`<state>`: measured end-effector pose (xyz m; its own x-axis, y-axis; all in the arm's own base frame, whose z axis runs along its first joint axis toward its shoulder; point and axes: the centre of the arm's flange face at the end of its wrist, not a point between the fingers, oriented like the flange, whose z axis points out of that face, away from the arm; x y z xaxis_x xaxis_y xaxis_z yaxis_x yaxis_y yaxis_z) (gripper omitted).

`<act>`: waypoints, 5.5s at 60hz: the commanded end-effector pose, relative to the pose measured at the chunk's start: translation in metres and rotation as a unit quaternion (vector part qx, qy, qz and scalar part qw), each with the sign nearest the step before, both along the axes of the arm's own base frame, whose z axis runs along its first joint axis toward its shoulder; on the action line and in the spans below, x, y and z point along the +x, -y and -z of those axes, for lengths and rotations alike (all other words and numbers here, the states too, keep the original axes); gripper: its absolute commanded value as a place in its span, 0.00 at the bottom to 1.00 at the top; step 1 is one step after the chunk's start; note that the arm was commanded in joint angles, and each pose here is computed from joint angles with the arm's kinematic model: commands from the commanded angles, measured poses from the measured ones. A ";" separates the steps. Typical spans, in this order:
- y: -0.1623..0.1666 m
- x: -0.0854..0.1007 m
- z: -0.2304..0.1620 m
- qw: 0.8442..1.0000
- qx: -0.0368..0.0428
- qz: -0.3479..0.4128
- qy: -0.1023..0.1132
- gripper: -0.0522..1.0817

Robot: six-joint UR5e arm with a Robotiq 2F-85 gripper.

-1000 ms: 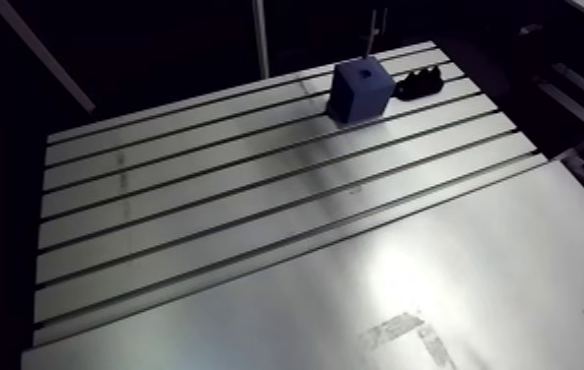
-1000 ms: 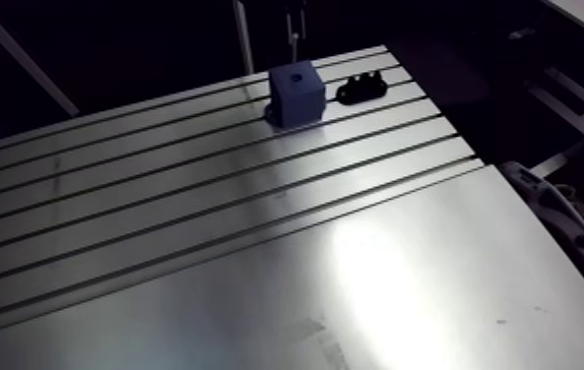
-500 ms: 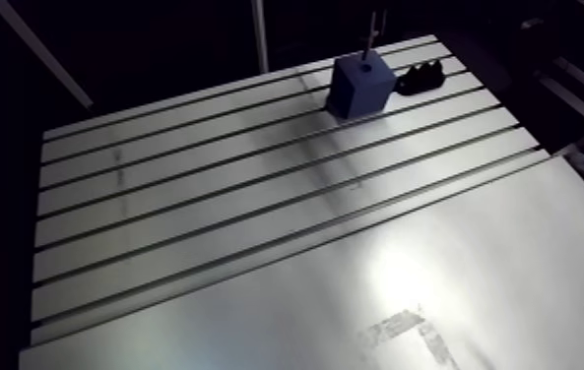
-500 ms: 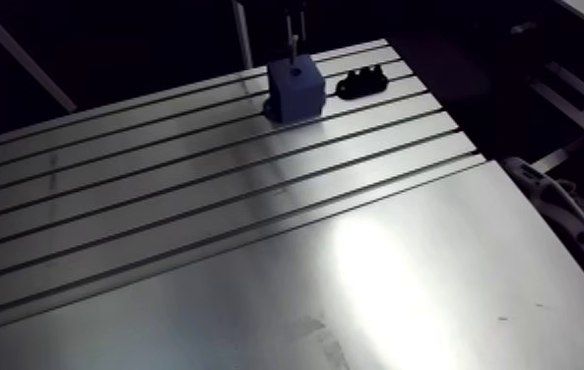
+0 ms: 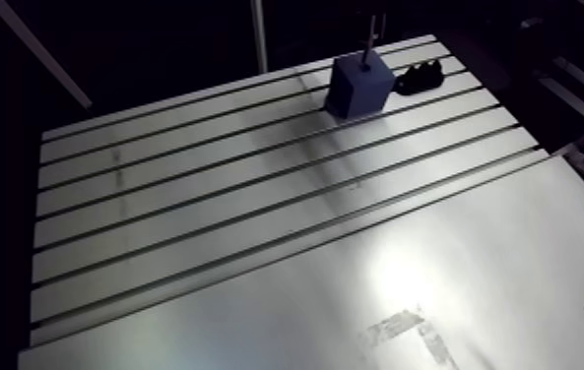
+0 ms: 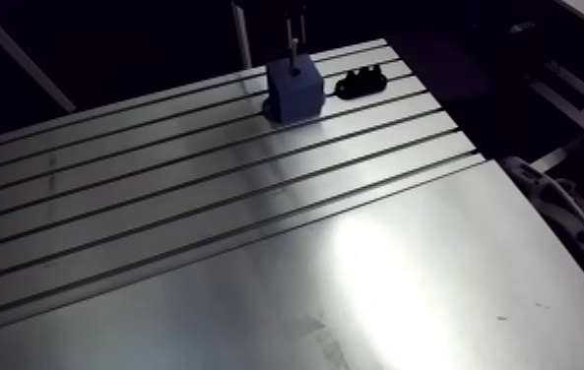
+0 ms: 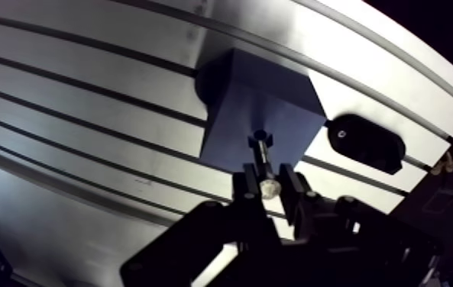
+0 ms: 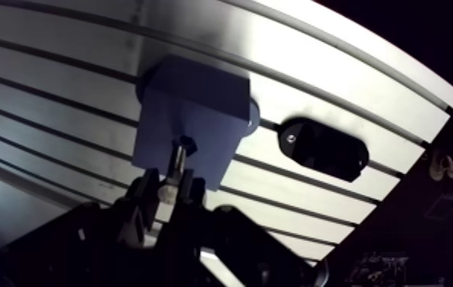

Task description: Pick up the M10 bolt and insert it into the hex recess until seated.

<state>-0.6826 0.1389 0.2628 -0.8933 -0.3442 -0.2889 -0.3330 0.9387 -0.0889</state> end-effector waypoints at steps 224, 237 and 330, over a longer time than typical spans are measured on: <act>-0.003 -0.007 0.014 1.000 0.001 0.000 -0.004 0.05; -0.005 -0.008 0.013 1.000 0.000 0.001 -0.006 0.05; 0.012 0.027 -0.027 0.975 0.043 0.210 -0.059 0.41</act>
